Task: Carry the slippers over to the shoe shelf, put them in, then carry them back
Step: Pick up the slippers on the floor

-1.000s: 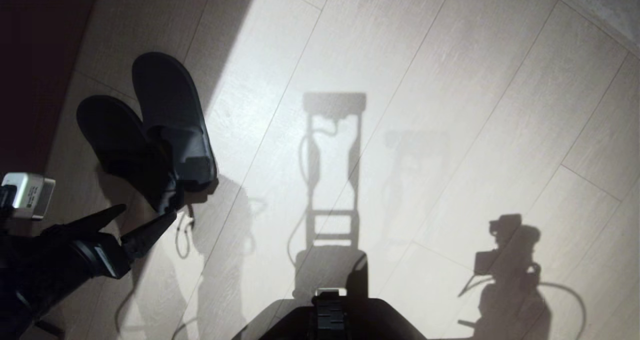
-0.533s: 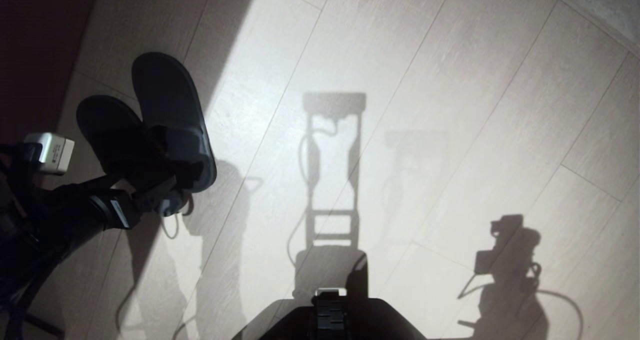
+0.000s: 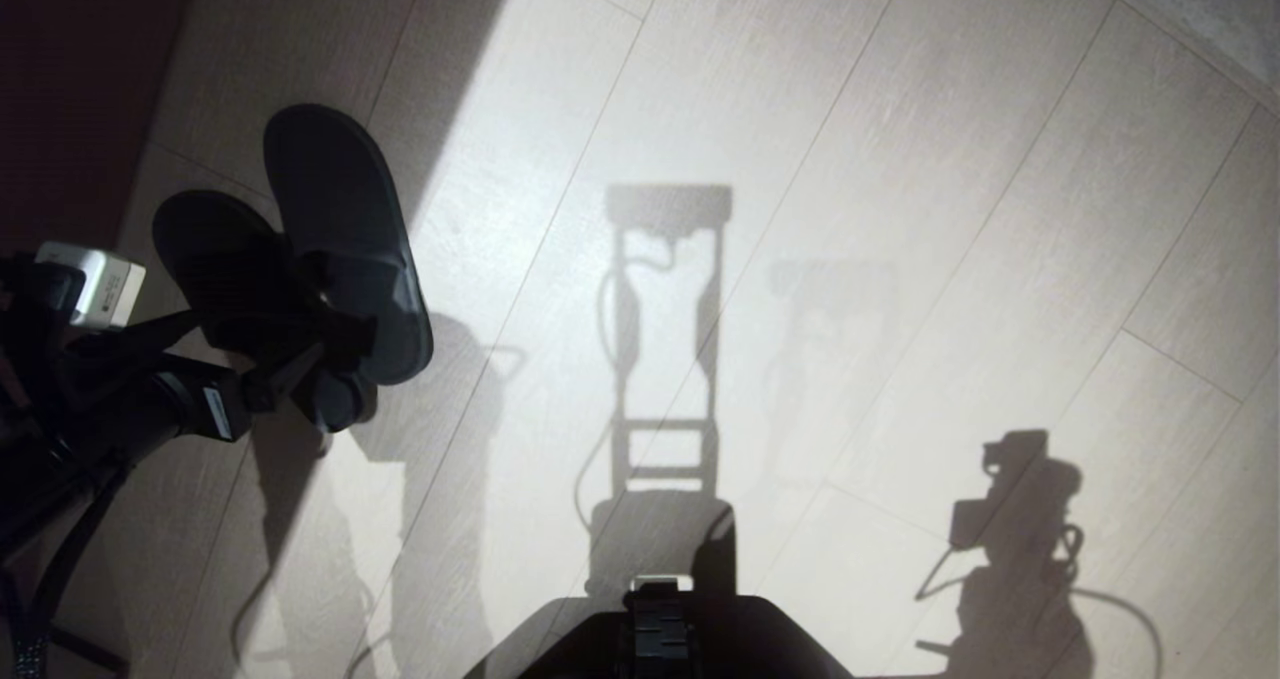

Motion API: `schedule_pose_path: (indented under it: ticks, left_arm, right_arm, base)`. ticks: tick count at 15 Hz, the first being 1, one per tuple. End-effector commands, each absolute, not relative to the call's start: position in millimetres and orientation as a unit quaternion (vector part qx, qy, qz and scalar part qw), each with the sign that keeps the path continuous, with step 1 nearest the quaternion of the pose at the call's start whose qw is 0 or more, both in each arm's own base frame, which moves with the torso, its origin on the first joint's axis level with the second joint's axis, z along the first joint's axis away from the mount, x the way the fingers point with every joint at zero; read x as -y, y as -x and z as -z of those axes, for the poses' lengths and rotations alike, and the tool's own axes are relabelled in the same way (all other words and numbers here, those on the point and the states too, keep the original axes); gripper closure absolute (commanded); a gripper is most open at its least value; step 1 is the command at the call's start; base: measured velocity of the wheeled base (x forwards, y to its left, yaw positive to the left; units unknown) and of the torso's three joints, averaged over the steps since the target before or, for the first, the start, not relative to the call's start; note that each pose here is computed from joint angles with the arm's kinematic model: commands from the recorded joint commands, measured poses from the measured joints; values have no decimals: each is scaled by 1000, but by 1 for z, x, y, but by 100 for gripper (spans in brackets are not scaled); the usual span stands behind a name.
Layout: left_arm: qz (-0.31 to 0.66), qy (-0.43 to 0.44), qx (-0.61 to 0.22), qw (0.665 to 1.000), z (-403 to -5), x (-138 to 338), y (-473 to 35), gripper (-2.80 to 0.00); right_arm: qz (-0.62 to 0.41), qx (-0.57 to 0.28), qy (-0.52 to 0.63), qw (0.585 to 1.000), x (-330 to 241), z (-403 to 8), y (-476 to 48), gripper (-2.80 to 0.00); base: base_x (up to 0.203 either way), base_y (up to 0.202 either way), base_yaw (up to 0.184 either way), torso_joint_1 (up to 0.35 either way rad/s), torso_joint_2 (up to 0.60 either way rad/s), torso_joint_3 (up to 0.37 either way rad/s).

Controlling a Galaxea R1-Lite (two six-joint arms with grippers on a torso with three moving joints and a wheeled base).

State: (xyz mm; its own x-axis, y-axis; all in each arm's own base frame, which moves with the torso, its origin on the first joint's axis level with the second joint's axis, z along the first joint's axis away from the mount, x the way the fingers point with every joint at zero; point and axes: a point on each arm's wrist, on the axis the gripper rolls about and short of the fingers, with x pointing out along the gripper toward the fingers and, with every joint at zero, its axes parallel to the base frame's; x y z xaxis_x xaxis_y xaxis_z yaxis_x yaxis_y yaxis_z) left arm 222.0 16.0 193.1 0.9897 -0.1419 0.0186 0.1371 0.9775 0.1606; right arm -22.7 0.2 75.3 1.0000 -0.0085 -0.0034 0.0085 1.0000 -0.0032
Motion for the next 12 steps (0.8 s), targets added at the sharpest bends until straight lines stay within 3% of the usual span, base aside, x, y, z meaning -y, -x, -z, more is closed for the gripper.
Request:
schedule_pose_path:
  ticks: [1,6,12]
  left_arm:
    - [90,-81,13,993,-191,-9,-224,-280]
    - [156,-112,-9,981,-174,-1,-222,-280]
    - [100,-97,-47,989,-161,-5,-235,-280]
  right_arm:
    - [5,1,2,1000,0,-75,23,0]
    - [4,1,2,1000,0,-75,23,0]
    - [5,1,2,1000,0,-75,23,0]
  base:
    - [0,0,0,0,0,0]
    - [0,0,0,0,0,0]
    - [0,0,0,0,0,0]
